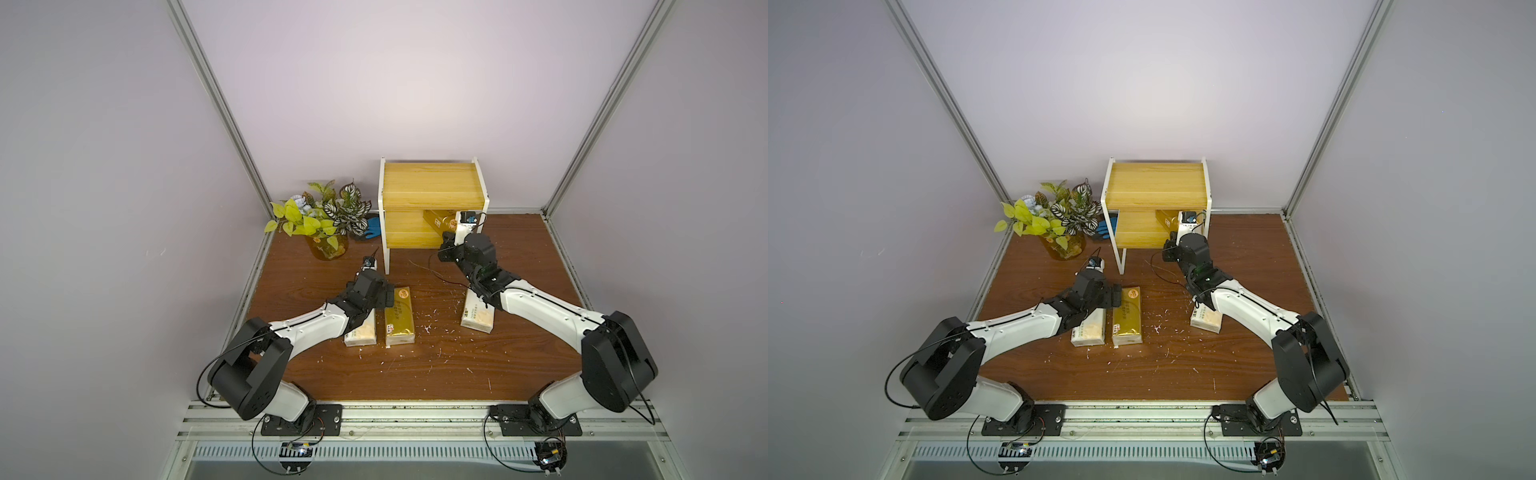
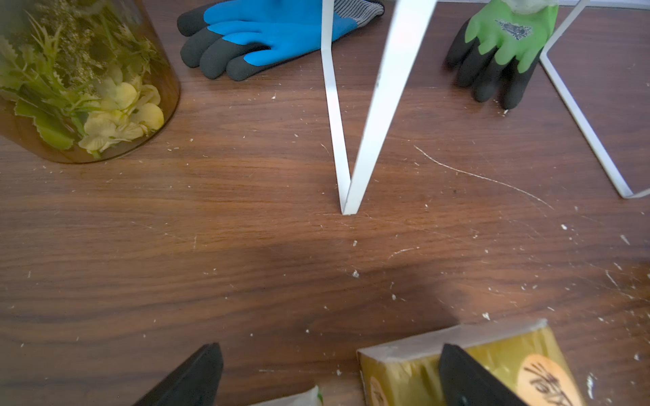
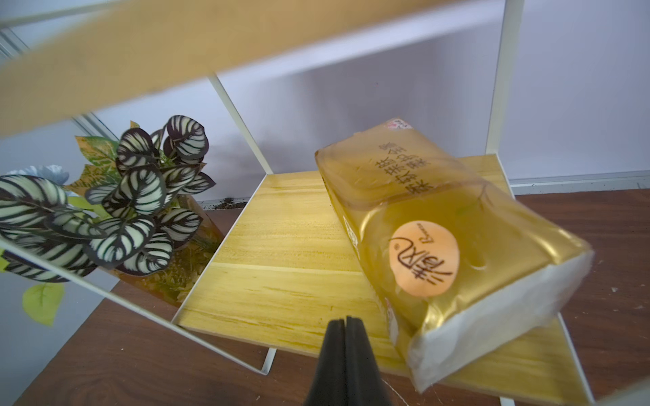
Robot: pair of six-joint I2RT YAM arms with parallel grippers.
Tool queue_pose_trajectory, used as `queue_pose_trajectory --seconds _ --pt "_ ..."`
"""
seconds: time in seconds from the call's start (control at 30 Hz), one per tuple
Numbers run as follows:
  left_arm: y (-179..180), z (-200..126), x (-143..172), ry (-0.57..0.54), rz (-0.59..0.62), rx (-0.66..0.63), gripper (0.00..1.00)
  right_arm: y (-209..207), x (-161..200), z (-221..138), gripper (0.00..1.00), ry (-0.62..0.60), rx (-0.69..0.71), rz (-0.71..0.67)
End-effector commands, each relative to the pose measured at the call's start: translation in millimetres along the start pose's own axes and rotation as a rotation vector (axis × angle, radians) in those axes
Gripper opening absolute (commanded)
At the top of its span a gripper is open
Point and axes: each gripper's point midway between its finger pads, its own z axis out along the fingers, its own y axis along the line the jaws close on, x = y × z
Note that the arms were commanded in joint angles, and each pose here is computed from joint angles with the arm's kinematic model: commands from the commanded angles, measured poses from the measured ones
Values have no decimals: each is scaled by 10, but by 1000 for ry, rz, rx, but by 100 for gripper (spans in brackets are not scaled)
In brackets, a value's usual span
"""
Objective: Place the tissue boxes on the shelf by color
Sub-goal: Place a box of tissues on the shelf, then adjust the box of tissues on the shelf.
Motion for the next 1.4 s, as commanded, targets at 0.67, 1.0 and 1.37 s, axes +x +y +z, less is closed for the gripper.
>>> queue_pose_trajectory --seconds 0.67,1.0,1.37 --pt "-360 -129 -381 -94 22 159 100 -117 -502 -729 0 -288 2 54" --pt "-914 -215 -921 -190 13 365 1 -515 -823 -1322 0 -388 177 26" --pt "-1429 107 -1412 -304 -59 480 1 -686 -726 -1504 0 -359 232 2"
